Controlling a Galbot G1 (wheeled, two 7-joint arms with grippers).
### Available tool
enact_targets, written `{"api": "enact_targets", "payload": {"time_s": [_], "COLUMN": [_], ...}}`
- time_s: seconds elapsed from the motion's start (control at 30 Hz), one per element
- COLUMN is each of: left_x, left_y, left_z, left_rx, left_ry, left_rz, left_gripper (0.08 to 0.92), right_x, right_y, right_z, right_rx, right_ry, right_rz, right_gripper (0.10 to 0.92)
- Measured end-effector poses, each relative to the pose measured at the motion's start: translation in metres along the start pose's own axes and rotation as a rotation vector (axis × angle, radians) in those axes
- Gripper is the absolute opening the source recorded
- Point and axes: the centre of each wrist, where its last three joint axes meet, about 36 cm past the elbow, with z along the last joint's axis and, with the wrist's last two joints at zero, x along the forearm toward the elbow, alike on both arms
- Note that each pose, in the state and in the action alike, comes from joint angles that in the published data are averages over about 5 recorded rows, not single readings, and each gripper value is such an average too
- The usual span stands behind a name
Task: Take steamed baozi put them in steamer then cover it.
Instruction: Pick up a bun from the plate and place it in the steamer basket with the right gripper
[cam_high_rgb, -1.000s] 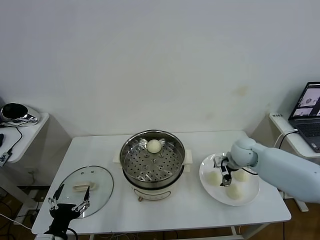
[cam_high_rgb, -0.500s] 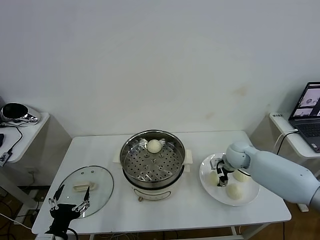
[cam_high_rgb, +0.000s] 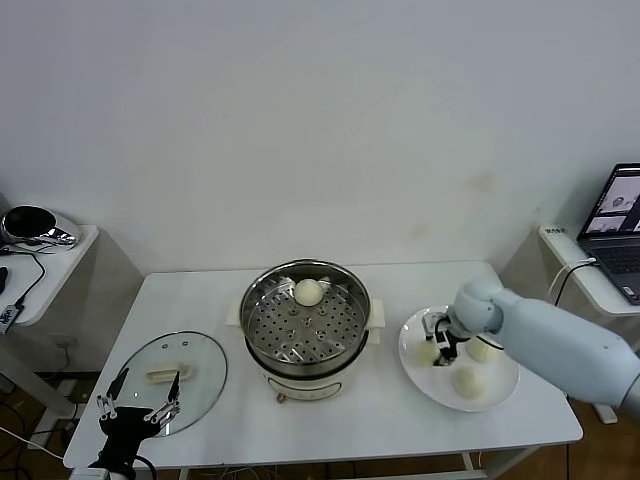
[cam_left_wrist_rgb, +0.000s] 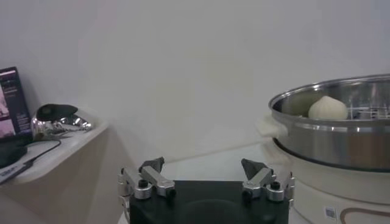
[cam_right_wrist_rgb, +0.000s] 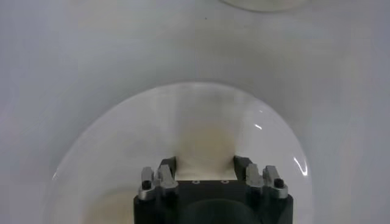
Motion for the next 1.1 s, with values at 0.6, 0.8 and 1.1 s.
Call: {"api": "enact_targets", "payload": {"time_s": [0.6, 0.8, 1.1], "left_x": [-0.006, -0.008, -0.009], "left_y": [0.003, 0.006, 0.004], "left_z": [-0.003, -0.005, -0.005], "left_rx": [0.002, 0.008, 0.020], "left_ry": [-0.016, -0.023, -0.028], "left_rz": [0.006, -0.005, -0.013], "left_gripper": [0.823, 0.823, 0.823], "right_x": [0.179, 0.167, 0.114], "right_y": [-0.075, -0.082, -0.084], "right_z": [-0.141, -0.207, -0.277], "right_rx": [0.036, 0.048, 0.042], "right_ry": [-0.193, -0.219, -0.209], "right_rz": [0.126, 0.095, 0.040], "right_gripper": [0.619, 0.619, 0.619]}}
